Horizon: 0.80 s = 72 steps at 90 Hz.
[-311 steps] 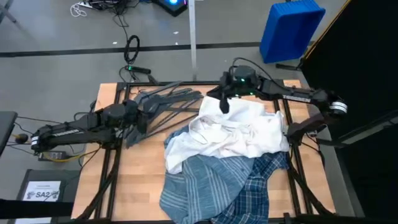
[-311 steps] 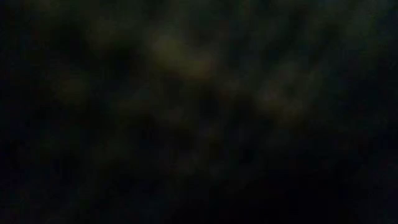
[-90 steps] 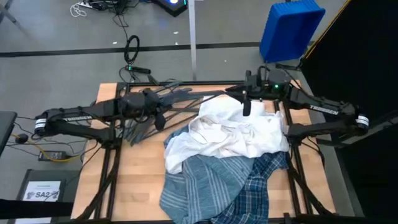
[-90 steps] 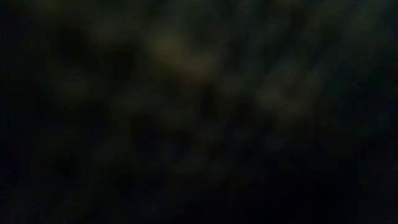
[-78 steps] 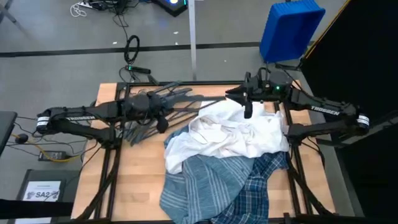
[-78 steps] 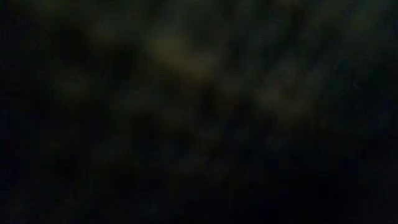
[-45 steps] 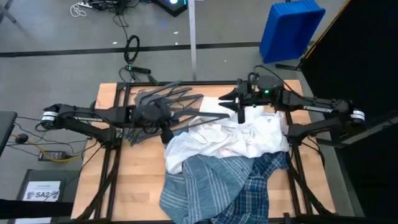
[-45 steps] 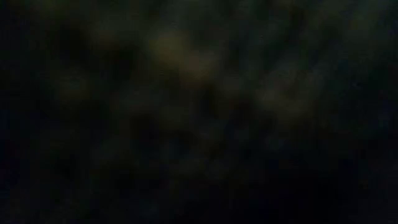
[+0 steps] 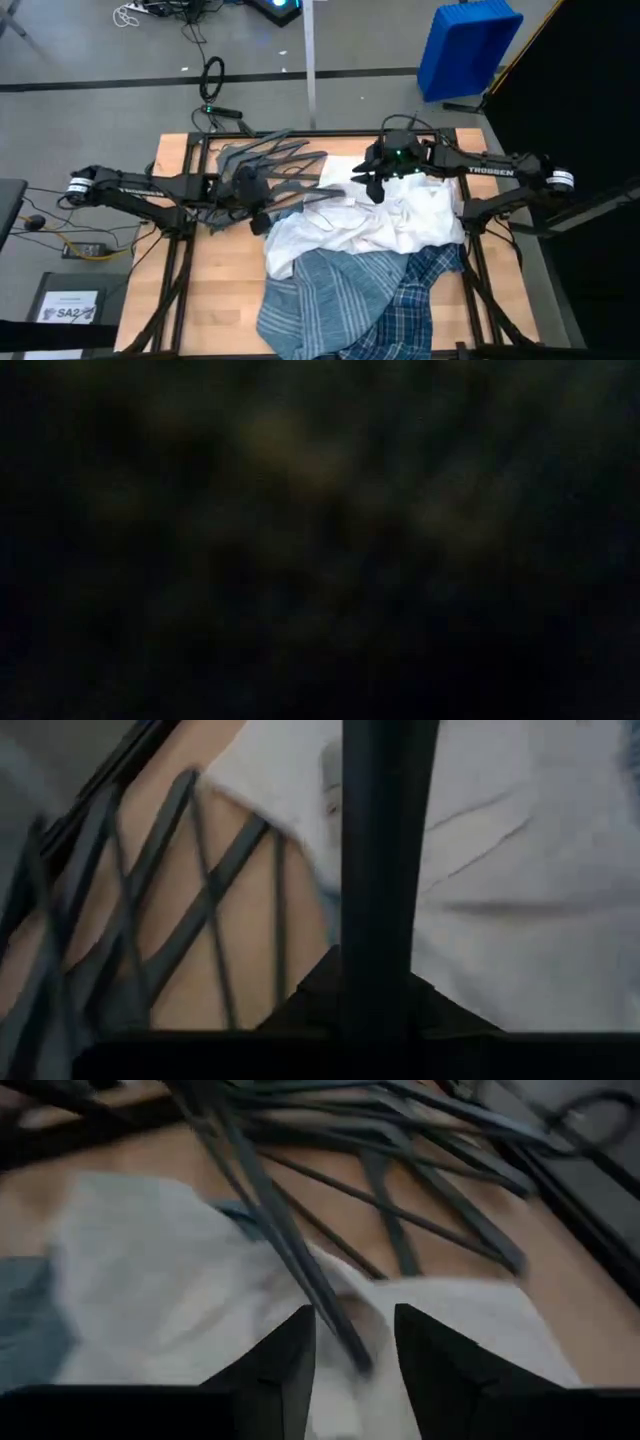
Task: Hang clothes
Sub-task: Insert the black hanger into the white shirt
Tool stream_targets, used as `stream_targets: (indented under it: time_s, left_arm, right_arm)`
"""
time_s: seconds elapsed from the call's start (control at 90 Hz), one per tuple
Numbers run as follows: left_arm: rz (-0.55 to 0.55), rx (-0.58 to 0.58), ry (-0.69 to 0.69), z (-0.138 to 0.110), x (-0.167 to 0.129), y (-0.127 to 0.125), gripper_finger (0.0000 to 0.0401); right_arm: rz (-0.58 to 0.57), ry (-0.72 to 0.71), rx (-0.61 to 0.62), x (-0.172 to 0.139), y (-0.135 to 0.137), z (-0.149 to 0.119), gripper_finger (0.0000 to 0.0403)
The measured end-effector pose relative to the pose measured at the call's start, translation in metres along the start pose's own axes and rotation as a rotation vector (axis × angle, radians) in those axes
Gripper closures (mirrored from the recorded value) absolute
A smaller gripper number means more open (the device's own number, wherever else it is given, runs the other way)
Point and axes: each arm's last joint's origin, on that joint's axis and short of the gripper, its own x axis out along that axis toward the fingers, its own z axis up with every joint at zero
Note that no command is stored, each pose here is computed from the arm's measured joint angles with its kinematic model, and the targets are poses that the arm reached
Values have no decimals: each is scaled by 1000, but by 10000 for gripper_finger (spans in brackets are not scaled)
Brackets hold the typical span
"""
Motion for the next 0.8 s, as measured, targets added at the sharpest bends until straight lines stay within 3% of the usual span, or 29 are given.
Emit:
stream_targets:
  time_s: [0.2,0.467,0.8]
  left_arm:
    - [8,0,22,1,-4,1,393]
    - [-12,11,-8,27,-33,3,393]
    - [3,-29,15,32,-44,6,393]
  right_arm:
    - [4,115,61,32,-21,-15,278]
    - [78,280,92,82,-29,-46,249]
    - [101,287,79,103,-33,-56,231]
